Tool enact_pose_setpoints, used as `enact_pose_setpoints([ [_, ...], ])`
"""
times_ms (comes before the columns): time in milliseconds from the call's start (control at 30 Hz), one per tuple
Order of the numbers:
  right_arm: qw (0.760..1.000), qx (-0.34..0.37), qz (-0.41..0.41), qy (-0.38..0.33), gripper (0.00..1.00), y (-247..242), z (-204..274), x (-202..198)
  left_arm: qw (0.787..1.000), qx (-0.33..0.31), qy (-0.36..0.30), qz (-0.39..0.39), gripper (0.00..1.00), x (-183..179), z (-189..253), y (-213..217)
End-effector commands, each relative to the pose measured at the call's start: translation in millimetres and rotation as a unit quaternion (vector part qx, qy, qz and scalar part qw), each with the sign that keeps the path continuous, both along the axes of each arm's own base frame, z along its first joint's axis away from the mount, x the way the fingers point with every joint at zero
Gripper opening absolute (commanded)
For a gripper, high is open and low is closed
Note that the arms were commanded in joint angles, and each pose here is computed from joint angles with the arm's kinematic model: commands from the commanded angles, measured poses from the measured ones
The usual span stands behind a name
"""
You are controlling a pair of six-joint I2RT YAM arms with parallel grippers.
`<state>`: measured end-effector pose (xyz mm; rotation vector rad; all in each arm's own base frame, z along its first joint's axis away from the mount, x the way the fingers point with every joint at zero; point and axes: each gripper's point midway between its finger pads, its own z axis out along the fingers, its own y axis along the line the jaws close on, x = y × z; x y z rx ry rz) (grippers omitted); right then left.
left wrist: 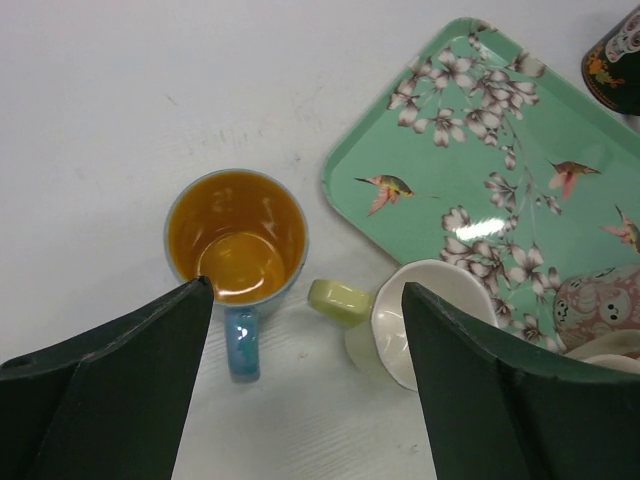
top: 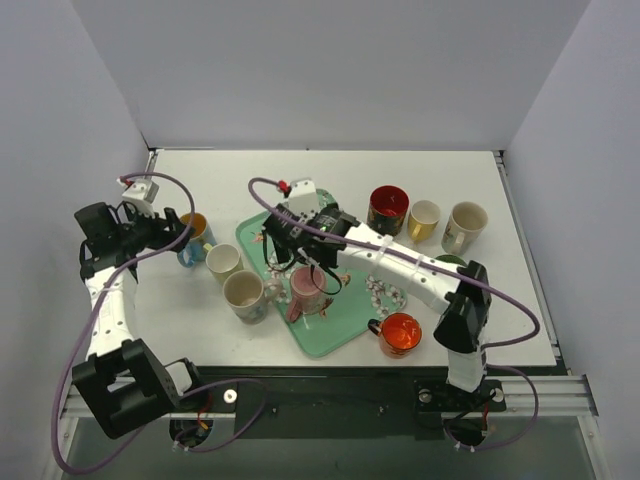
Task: Turn the mug right side up
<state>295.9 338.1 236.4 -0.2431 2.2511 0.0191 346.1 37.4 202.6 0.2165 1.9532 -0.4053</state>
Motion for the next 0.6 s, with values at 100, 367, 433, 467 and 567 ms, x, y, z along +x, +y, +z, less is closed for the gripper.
enact_pose_setpoints([
  [100,0.998,-0.02,-0.018,0.059,0.98,-1,-57,-45,0.998,0.013,-0.012,-0.056,0.87,-16,18,-41],
  [367,0.998,0.008,-0.035,0.054,0.93,13,-82,-80,0.998,0.019,-0.001,-0.064,0.87,-18,13,-42],
  [433,0.998,0.008,-0.046,0.047,0.83,11,-89,-87,0.998,0.02,0.0,-0.066,0.87,-19,11,-43],
  [467,0.998,0.01,-0.049,0.041,0.8,11,-90,-90,0.998,0.02,0.001,-0.067,0.87,-19,10,-43],
  [567,0.997,0.014,-0.068,0.039,0.76,7,-109,-94,0.997,0.021,0.002,-0.069,0.87,-20,8,-44],
])
